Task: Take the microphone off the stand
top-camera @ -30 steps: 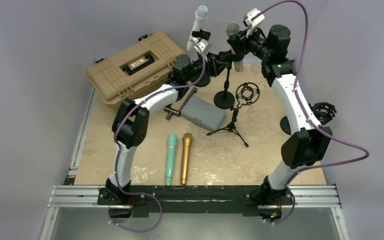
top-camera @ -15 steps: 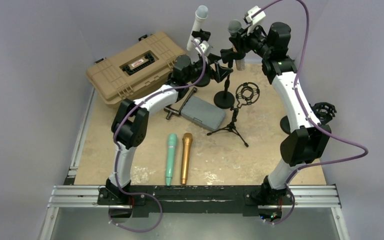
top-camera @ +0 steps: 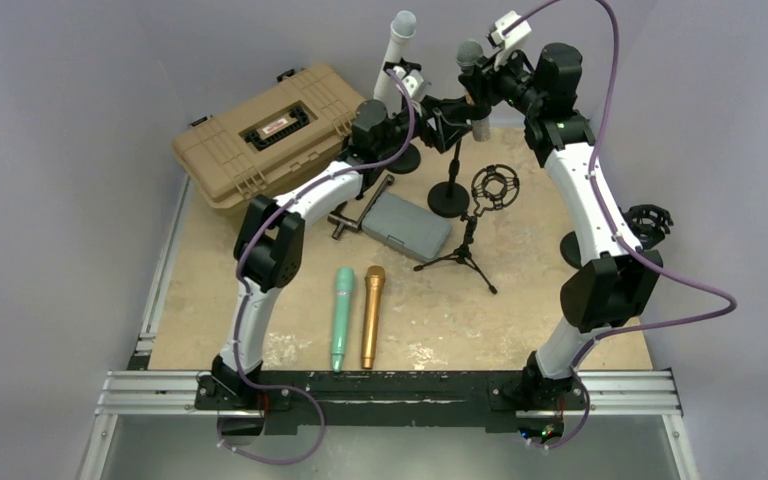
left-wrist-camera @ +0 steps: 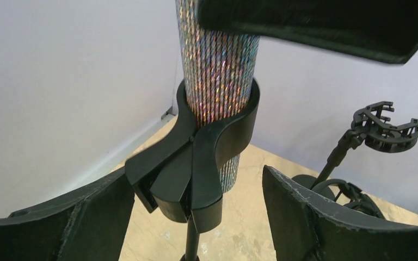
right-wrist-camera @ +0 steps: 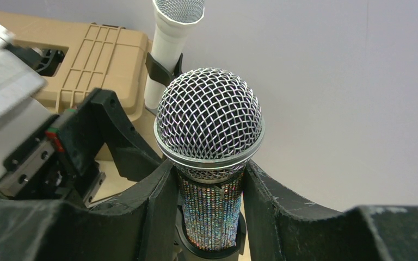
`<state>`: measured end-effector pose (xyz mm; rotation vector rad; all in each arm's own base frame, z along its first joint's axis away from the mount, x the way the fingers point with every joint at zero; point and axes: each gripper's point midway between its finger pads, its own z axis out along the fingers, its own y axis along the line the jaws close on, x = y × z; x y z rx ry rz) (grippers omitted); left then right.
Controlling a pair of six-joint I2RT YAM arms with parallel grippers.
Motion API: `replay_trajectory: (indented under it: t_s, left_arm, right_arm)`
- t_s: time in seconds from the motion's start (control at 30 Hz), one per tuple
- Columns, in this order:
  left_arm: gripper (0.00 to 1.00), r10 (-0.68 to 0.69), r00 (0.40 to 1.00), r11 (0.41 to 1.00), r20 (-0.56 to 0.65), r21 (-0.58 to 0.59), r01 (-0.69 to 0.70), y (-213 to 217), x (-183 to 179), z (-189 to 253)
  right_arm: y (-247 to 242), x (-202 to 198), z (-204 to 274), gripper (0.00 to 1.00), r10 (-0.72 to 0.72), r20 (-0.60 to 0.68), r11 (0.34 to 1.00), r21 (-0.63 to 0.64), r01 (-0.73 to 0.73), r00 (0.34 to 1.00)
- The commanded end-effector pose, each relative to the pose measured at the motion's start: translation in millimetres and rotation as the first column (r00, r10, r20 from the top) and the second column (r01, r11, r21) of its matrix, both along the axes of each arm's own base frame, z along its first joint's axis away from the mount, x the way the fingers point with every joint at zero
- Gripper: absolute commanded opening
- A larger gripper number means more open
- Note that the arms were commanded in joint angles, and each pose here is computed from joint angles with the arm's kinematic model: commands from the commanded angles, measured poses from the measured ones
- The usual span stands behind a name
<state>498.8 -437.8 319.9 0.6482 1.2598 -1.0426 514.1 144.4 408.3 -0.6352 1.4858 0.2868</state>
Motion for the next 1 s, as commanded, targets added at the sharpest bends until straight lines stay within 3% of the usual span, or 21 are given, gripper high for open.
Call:
replay_trajectory:
  t_s: [0.0, 0.2, 0.5, 0.8, 0.9, 0.93, 0.97]
  left_arm:
    - [0.81, -0.034, 0.999, 0.999, 0.023, 0.001, 0.034, -4, 0, 2]
    - [0.70, -0.023, 1.000, 0.999, 0.013, -0.027, 0.024, -5, 3, 2]
    - [0.75, -0.002, 1.000, 0.999, 0.016, -0.036, 0.003, -4, 8, 7]
    - [0.64, 0.000, 1.000, 0.998, 0.009, -0.060, 0.000, -5, 12, 10]
    - [0.49, -0.008, 1.000, 0.999, 0.013, -0.053, 0.009, -6, 12, 11]
    - [0.31, -0.012, 1.000, 0.999, 0.011, -0.046, 0.013, -7, 11, 10]
    - [0.05, -0.008, 1.000, 0.999, 0.006, -0.037, 0.008, -7, 12, 8]
  right_arm:
    - [-4, 0, 22, 0.00, -0.010, 0.061, 1.000, -0.017, 0.011, 0.998]
    - [-3, 0, 21, 0.00, -0.004, 0.058, 1.000, -0.014, 0.005, 0.998]
    - [-1, -1, 23, 0.00, 0.000, 0.059, 1.000, -0.016, 0.001, 0.998]
    - [0, 0, 21, 0.00, 0.005, 0.052, 1.000, -0.017, -0.004, 0.999]
    - [1, -1, 21, 0.00, 0.007, 0.054, 1.000, -0.017, -0.006, 0.999]
    - [1, 0, 21, 0.00, 0.006, 0.053, 1.000, -0.017, -0.005, 0.999]
    - [2, -1, 22, 0.00, 0.008, 0.056, 1.000, -0.018, -0.007, 0.998]
